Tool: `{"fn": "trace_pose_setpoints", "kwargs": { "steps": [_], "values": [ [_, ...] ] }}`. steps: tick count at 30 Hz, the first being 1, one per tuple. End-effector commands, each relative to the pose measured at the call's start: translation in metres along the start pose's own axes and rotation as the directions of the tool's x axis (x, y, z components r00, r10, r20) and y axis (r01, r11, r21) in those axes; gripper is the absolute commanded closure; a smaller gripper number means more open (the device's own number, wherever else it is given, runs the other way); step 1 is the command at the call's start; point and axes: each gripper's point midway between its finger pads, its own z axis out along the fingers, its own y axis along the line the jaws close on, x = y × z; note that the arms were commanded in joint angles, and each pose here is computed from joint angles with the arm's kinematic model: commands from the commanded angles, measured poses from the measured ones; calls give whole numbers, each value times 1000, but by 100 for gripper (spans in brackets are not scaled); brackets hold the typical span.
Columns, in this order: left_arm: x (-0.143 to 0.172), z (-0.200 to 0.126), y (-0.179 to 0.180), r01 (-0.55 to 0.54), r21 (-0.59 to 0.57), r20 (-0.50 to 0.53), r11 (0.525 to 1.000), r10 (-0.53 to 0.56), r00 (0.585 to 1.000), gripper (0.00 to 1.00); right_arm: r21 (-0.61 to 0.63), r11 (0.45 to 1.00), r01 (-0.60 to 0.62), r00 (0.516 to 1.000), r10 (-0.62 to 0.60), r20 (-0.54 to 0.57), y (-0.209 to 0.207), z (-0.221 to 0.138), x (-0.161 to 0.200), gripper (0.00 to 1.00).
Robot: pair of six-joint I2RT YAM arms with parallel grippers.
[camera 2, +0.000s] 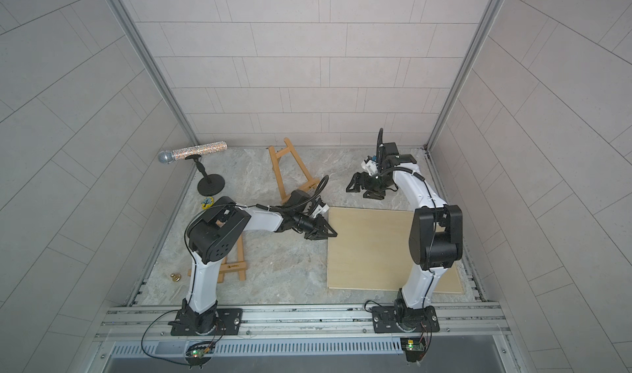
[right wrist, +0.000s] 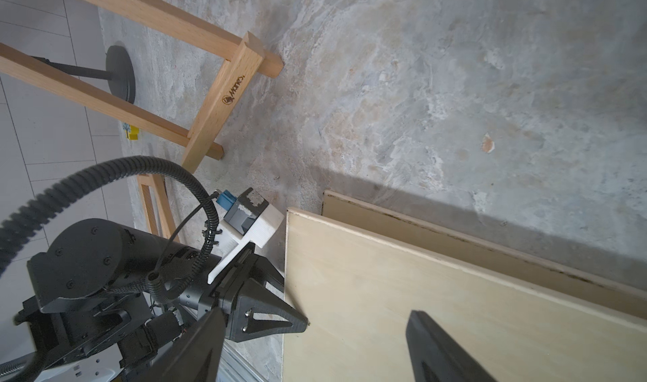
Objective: Disassemble the easel
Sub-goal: Place the drawing board on the drawing board.
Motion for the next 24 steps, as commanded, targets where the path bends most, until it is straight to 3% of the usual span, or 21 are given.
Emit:
{"fn": "trace_pose_setpoints", "kwargs": {
  "steps": [1,3,24],
  "values": [
    [-14,3,34,-46,-179,71,983,59,996,100,-6,1000,6,1000,-6,8,4,-4,2,14],
    [-14,3,36,-43,-200,67,979,57,996,99,-4,1000,6,1000,-5,10,3,-5,2,14],
    [-12,-14,41,-49,-325,75,944,77,994,43,-11,1000,-2,1000,2,23,3,-4,2,14]
  ]
}}
